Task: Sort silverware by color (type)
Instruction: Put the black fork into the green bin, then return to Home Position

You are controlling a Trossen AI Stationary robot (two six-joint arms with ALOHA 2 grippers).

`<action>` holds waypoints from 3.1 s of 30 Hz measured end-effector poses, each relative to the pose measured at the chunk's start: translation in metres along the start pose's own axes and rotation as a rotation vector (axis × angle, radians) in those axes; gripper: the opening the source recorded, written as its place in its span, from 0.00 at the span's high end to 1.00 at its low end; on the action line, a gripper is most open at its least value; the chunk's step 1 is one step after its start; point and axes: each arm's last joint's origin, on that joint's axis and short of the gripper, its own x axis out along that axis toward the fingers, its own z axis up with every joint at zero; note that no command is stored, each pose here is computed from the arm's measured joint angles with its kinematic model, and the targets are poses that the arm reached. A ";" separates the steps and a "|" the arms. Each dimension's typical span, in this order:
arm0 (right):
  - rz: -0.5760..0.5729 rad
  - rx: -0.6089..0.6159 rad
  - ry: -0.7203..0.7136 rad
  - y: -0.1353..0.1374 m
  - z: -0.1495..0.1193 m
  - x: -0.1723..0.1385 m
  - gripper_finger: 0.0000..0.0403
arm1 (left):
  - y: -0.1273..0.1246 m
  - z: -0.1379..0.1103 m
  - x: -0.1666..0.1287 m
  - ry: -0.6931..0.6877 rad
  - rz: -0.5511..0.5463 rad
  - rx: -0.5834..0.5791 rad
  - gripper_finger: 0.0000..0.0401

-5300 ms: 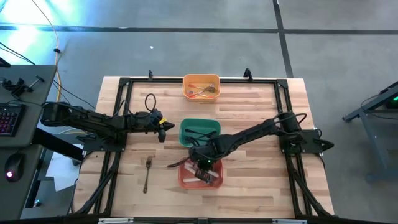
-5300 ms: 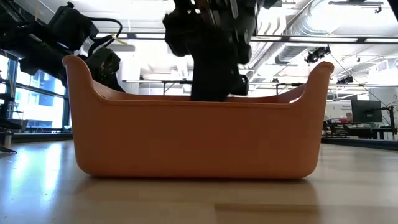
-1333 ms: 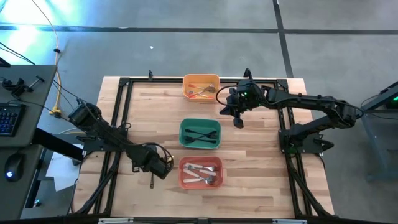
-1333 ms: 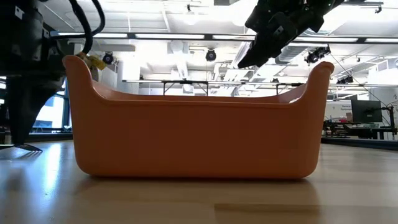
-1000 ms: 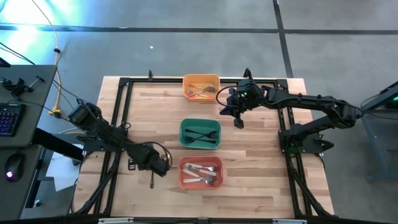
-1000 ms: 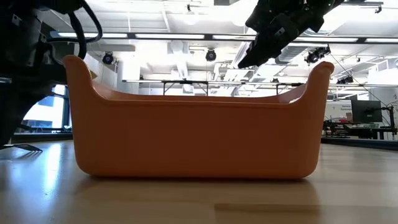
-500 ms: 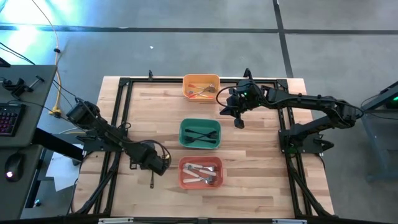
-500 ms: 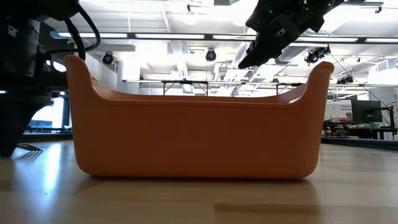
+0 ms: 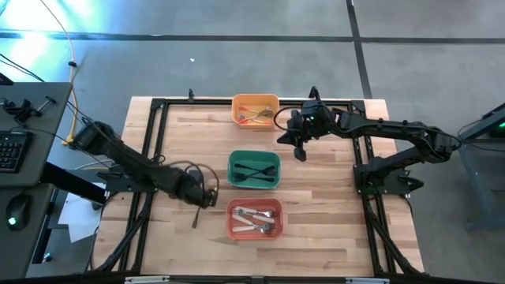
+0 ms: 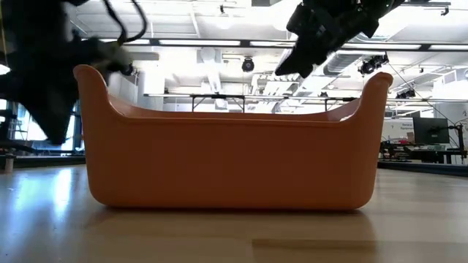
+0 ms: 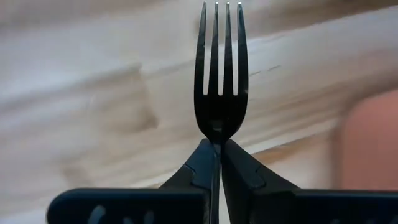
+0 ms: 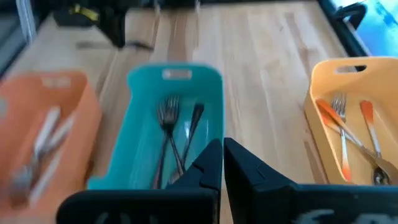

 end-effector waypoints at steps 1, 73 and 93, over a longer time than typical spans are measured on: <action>-0.003 0.028 -0.020 0.000 0.002 0.000 1.00 | 0.000 0.005 -0.006 -0.003 -0.025 0.022 0.99; -0.306 0.263 -0.328 -0.006 -0.067 -0.071 1.00 | -0.123 0.147 -0.010 -0.305 -0.299 1.005 0.93; -0.270 0.217 -0.418 0.007 -0.050 -0.017 1.00 | 0.023 0.136 -0.033 -0.755 -0.738 0.900 1.00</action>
